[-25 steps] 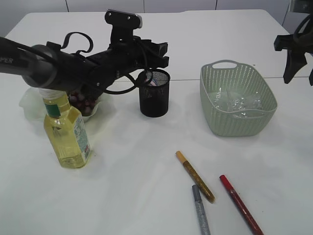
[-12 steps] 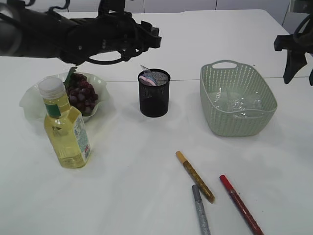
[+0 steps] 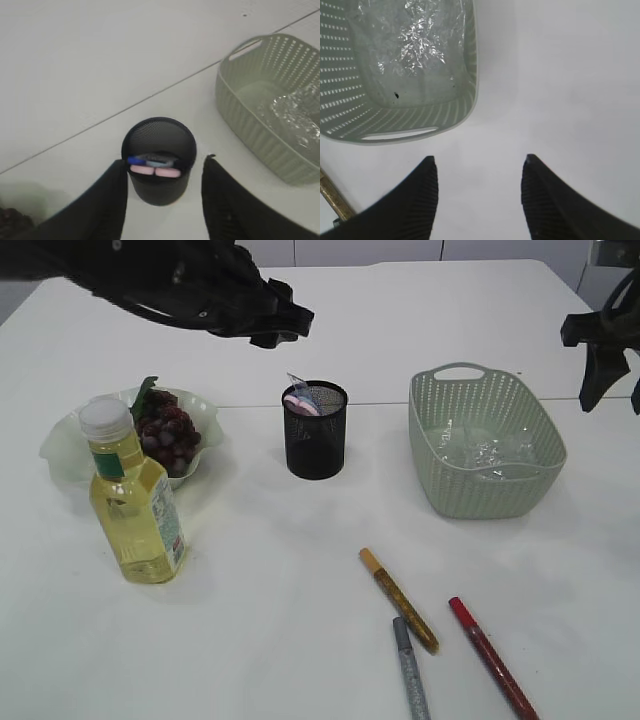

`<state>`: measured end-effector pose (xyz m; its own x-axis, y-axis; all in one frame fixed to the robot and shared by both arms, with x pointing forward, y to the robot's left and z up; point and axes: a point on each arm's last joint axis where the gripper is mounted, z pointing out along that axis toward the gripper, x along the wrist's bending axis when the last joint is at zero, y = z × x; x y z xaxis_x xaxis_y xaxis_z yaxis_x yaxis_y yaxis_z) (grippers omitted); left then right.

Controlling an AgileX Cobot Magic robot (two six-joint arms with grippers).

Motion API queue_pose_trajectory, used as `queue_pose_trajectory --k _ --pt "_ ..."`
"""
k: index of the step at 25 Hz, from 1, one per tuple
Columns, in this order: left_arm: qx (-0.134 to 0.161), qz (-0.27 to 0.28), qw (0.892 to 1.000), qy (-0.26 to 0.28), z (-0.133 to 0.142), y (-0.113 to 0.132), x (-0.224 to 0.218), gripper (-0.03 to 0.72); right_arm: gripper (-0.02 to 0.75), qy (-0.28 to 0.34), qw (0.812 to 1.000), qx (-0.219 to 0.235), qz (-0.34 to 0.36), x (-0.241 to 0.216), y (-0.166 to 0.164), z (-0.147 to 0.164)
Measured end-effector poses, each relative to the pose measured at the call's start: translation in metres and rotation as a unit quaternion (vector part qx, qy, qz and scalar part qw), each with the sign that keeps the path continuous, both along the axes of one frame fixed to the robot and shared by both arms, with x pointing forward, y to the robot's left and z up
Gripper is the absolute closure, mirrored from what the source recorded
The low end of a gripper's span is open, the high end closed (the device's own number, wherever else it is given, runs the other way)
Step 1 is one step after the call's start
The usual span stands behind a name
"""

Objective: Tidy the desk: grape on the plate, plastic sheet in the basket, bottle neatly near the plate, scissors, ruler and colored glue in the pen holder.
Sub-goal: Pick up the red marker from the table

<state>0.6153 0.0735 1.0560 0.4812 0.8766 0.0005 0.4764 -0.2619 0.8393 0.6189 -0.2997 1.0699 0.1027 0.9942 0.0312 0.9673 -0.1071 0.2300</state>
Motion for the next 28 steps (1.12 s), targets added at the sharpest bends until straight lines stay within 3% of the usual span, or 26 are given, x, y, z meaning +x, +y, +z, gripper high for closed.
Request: queue_pose_trajectory --k 6,11,22,28 --pt "0.005 -0.011 0.999 0.04 0.028 -0.006 -0.034 0.338 0.34 0.0 1.0 0.0 0.002 0.0 0.0 0.0" --pt "0.023 -0.002 0.995 0.099 0.046 0.007 -0.057 0.338 0.34 0.0 1.0 0.004 0.002 0.0 0.001 0.0" --pt "0.059 0.011 0.986 0.153 0.078 0.036 -0.096 0.339 0.34 -0.002 0.998 0.069 0.0 0.0 0.014 0.002" --pt "0.055 0.01 0.981 0.188 0.089 0.044 -0.113 0.339 0.34 -0.018 0.998 0.049 0.035 -0.008 0.034 0.015"
